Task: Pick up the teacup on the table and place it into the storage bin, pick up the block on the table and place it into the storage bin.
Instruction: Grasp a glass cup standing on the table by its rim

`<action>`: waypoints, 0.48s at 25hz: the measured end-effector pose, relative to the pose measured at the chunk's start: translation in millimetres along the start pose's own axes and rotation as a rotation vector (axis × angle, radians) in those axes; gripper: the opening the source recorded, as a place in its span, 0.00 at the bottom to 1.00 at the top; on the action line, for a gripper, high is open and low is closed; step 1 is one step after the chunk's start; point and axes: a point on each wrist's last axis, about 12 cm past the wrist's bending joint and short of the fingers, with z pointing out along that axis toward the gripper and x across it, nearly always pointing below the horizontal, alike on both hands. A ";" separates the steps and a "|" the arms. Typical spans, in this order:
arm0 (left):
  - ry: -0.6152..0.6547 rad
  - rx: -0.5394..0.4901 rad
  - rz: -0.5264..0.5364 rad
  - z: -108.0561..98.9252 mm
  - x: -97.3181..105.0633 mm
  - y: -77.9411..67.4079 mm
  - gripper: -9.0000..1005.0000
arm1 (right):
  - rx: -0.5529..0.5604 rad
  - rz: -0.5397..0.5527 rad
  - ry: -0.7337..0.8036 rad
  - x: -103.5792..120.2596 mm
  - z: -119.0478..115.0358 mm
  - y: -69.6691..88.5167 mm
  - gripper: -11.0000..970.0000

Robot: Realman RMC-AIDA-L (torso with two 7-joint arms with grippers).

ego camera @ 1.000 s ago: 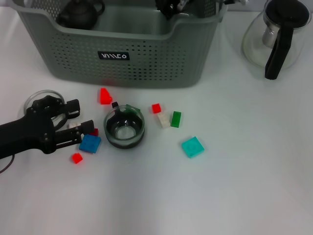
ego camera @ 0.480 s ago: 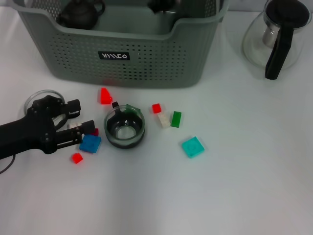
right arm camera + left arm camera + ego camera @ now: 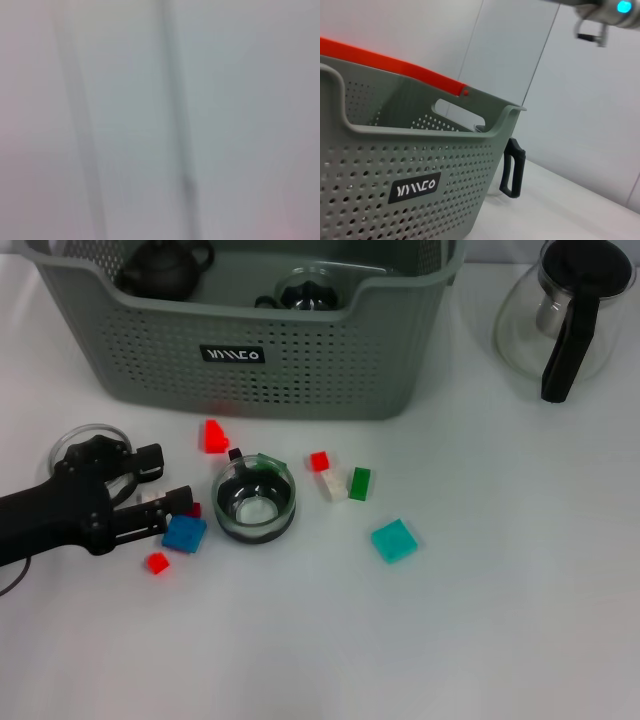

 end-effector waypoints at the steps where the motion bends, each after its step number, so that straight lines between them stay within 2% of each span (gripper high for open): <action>1: 0.000 0.000 0.002 0.4 -0.4 0.3 0.73 | -0.047 -0.015 -0.049 6.3 -14.9 3.3 0.78; 2: 0.000 0.000 0.002 0.4 -0.4 0.4 0.73 | -0.093 -0.041 -0.085 14.8 -28.4 7.8 0.78; 5: 0.003 -0.007 0.004 0.7 -0.4 1.3 0.73 | -0.136 -0.078 -0.110 45.6 -59.3 15.1 0.77; 6: 0.004 -0.010 0.003 0.7 -0.1 1.6 0.73 | -0.159 -0.085 -0.087 67.2 -73.6 21.2 0.77; 8: 0.006 -0.014 0.004 1.0 -0.2 2.4 0.73 | -0.192 -0.093 -0.059 95.9 -90.6 32.0 0.77; 12: 0.008 -0.016 0.007 2.5 -1.4 3.8 0.72 | -0.184 -0.098 -0.056 145.2 -118.0 51.4 0.77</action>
